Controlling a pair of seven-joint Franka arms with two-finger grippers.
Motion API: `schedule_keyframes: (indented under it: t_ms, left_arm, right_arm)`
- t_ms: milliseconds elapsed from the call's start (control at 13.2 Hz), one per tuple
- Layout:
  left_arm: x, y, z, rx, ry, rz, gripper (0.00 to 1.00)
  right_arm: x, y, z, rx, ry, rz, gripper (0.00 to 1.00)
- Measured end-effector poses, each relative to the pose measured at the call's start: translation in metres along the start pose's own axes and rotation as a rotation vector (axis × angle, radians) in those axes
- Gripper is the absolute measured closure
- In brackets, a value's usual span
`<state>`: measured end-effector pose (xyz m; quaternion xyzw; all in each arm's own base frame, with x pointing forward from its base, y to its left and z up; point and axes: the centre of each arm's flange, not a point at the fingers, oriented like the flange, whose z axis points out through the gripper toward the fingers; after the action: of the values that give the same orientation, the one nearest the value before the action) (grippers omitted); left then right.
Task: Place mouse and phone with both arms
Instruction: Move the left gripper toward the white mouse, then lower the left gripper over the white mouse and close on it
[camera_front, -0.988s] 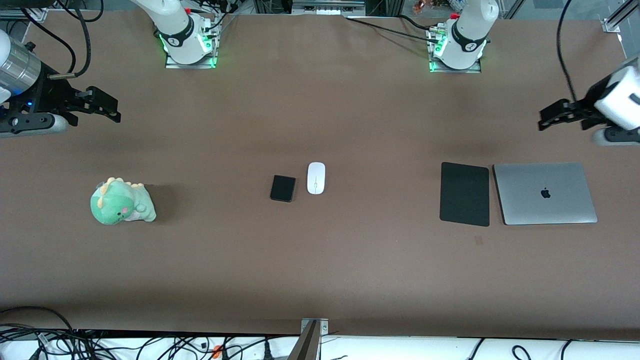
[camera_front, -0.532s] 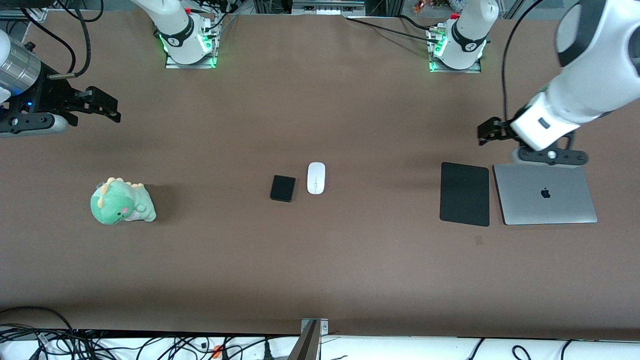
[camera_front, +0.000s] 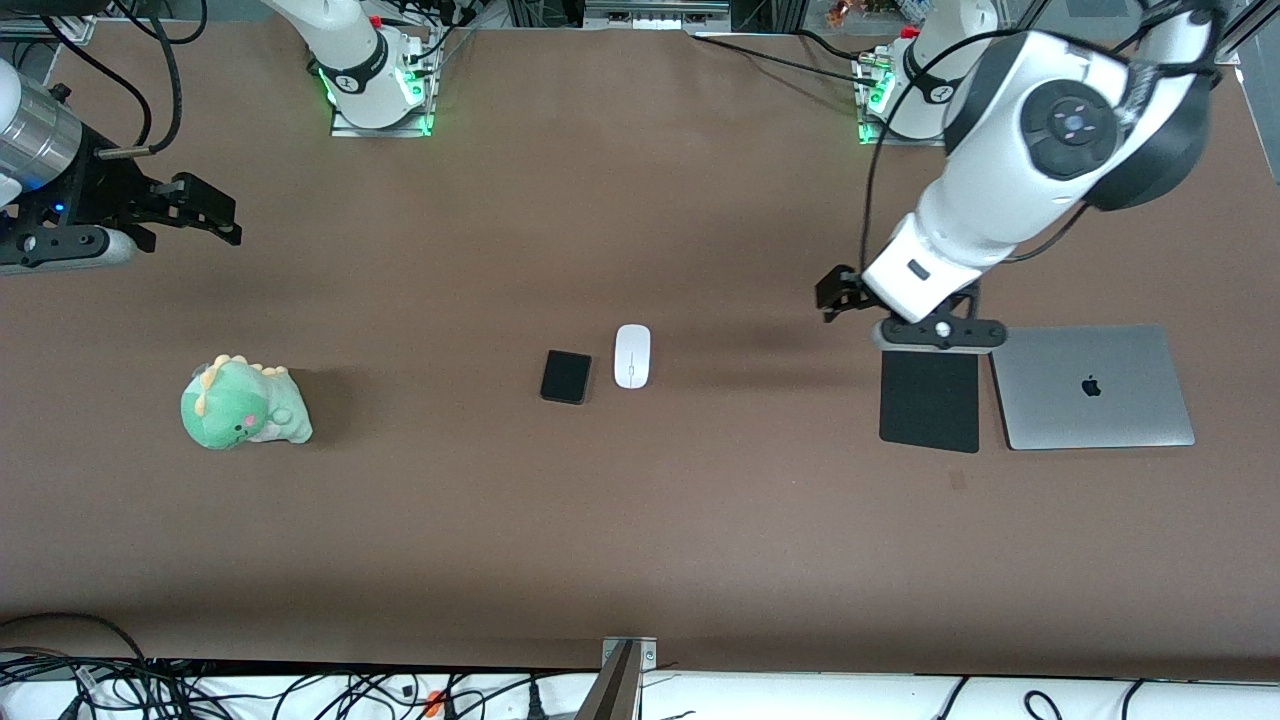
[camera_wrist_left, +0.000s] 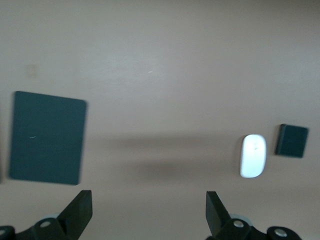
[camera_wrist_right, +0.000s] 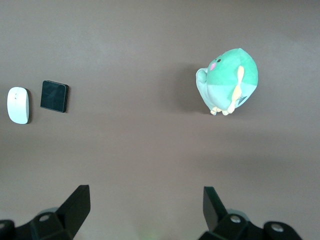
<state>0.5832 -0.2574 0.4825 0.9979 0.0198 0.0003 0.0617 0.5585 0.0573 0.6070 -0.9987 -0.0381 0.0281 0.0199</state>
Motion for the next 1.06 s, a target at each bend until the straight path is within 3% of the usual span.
schedule_keyframes:
  t_ms: [456,1064]
  left_arm:
    - [-0.017,0.089,0.074,-0.007,0.071,-0.078,0.0]
    - [-0.05,0.17,0.206,0.07,0.215,-0.116,0.0]
  right_arm:
    - [0.0,0.002,0.0,-0.014,0.001,0.001,0.0]
    - [0.002,0.002,0.004,-0.014,-0.005,0.002,0.0]
